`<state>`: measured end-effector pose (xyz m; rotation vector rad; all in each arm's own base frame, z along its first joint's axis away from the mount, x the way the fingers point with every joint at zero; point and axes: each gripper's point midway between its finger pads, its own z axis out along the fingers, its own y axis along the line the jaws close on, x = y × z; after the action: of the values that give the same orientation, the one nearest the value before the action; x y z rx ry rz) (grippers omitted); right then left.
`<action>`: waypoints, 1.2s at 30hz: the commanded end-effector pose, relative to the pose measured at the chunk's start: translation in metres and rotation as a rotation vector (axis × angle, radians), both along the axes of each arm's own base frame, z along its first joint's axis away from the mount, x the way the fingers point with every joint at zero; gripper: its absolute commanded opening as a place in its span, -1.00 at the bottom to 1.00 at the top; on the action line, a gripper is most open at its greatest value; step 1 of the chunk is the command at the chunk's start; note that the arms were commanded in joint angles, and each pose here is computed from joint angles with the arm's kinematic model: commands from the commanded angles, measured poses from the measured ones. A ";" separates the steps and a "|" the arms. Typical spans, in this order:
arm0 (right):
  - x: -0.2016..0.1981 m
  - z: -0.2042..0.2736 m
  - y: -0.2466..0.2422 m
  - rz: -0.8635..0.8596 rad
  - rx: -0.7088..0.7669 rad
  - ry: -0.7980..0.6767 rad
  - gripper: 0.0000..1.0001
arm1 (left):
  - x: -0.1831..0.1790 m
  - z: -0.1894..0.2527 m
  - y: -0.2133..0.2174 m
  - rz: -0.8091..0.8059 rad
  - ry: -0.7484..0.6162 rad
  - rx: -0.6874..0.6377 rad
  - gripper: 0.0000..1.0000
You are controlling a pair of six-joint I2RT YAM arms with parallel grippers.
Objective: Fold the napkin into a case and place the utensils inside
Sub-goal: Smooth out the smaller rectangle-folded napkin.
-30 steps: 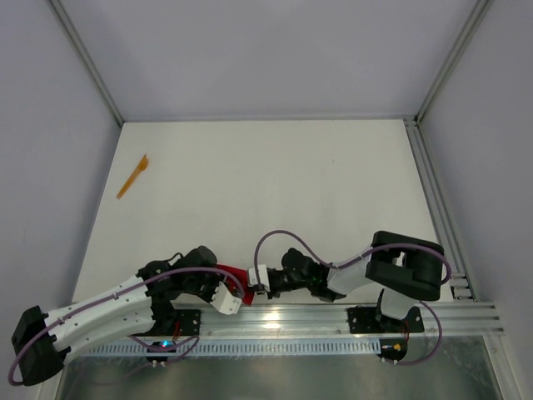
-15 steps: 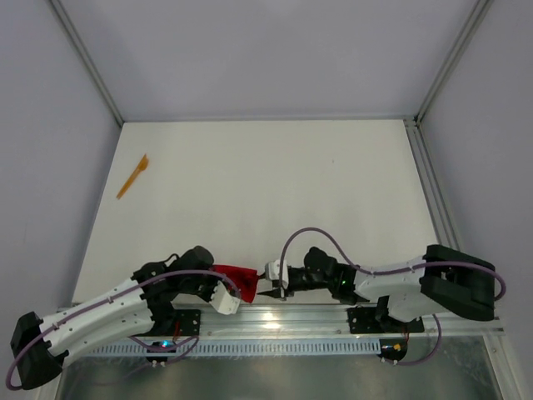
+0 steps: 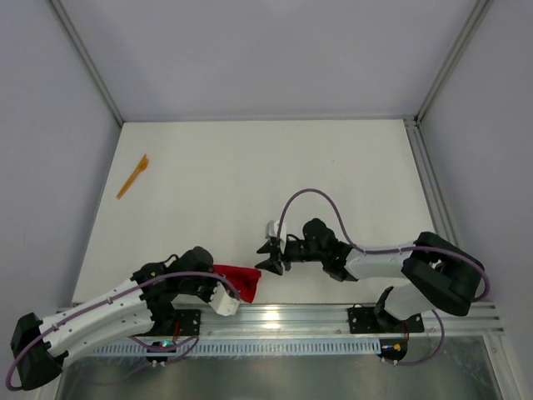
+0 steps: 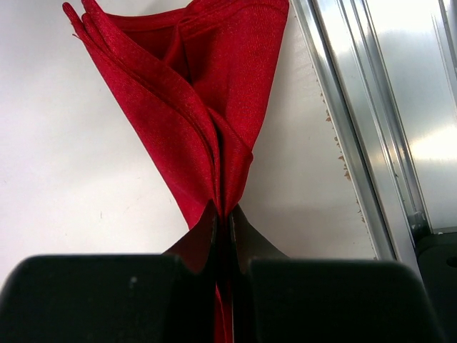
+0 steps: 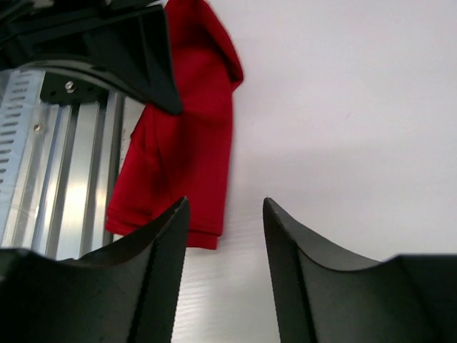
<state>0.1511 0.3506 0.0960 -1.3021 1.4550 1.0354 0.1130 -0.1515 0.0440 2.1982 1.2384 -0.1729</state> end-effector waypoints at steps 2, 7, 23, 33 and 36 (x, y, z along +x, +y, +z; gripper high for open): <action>0.024 0.054 0.012 0.037 0.163 -0.007 -0.11 | -0.004 -0.001 0.000 -0.050 -0.010 -0.009 -1.00; 0.022 0.009 0.025 0.113 0.070 0.072 -0.21 | -0.004 -0.002 -0.001 -0.069 -0.029 -0.012 -1.00; -0.021 -0.031 0.042 0.234 -0.001 0.084 -0.26 | -0.001 -0.001 -0.002 -0.036 -0.021 -0.021 -1.00; -0.004 -0.039 0.038 0.120 -0.041 0.068 -0.24 | -0.003 0.000 -0.002 -0.032 -0.011 -0.024 -1.00; -0.004 -0.034 0.038 0.136 -0.046 0.094 -0.15 | -0.003 -0.001 -0.002 -0.034 -0.009 -0.020 -1.00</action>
<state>0.1382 0.3837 0.0454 -1.4362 1.5243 1.1909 0.1107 -0.1480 0.0399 2.2226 1.1937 -0.1611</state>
